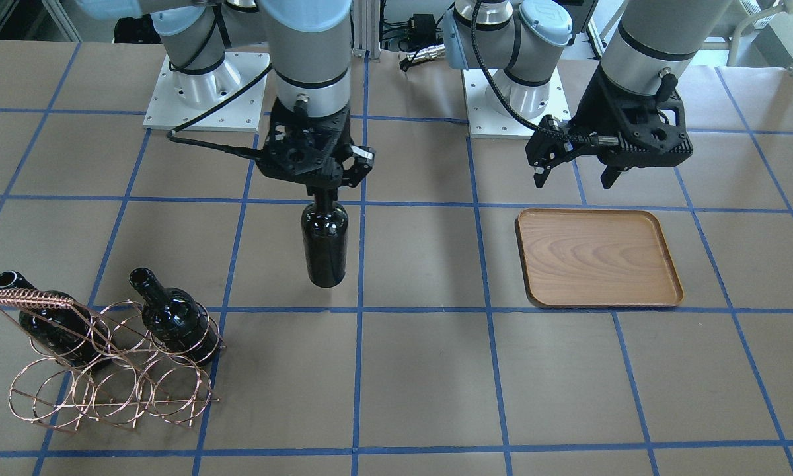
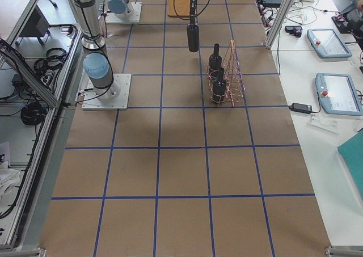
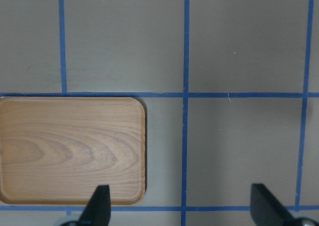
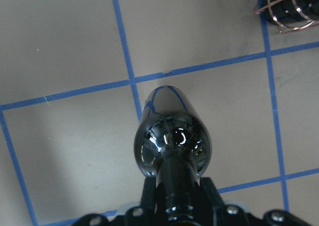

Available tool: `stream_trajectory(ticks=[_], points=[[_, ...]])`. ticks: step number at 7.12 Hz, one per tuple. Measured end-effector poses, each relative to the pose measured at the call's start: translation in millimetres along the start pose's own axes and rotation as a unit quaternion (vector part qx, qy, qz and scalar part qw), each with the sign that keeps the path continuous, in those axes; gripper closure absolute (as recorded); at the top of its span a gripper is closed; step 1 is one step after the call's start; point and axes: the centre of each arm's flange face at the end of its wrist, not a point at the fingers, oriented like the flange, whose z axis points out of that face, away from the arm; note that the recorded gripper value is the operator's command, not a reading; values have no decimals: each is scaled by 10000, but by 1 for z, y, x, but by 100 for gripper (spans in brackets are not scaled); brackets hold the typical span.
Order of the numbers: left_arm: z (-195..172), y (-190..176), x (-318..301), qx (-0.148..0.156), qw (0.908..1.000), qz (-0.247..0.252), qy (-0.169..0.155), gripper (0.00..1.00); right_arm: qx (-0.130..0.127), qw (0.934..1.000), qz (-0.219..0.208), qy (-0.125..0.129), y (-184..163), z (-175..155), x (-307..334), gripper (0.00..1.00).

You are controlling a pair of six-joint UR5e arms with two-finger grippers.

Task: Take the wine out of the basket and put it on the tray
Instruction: 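Carry the bottle with the right gripper toward the wooden tray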

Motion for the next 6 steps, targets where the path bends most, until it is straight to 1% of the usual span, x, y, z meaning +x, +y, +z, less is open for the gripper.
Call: stream_trajectory(ticks=[2,4,5,6], points=[[0,-3,-16,5,9999,-165,-15,0,77,9996,256,-116,29,4,-55,84],[-5,-5,-39,52,9992,-394,-27,0,43,9981,537,-285,50,11,-105,84],[-10,-8,-53,125,9985,-532,-9,0,2,9971,660,-369,58,14,-119,83],[-14,-9,-67,192,9977,-653,1,0,-81,9962,746,-431,66,19,-131,72]])
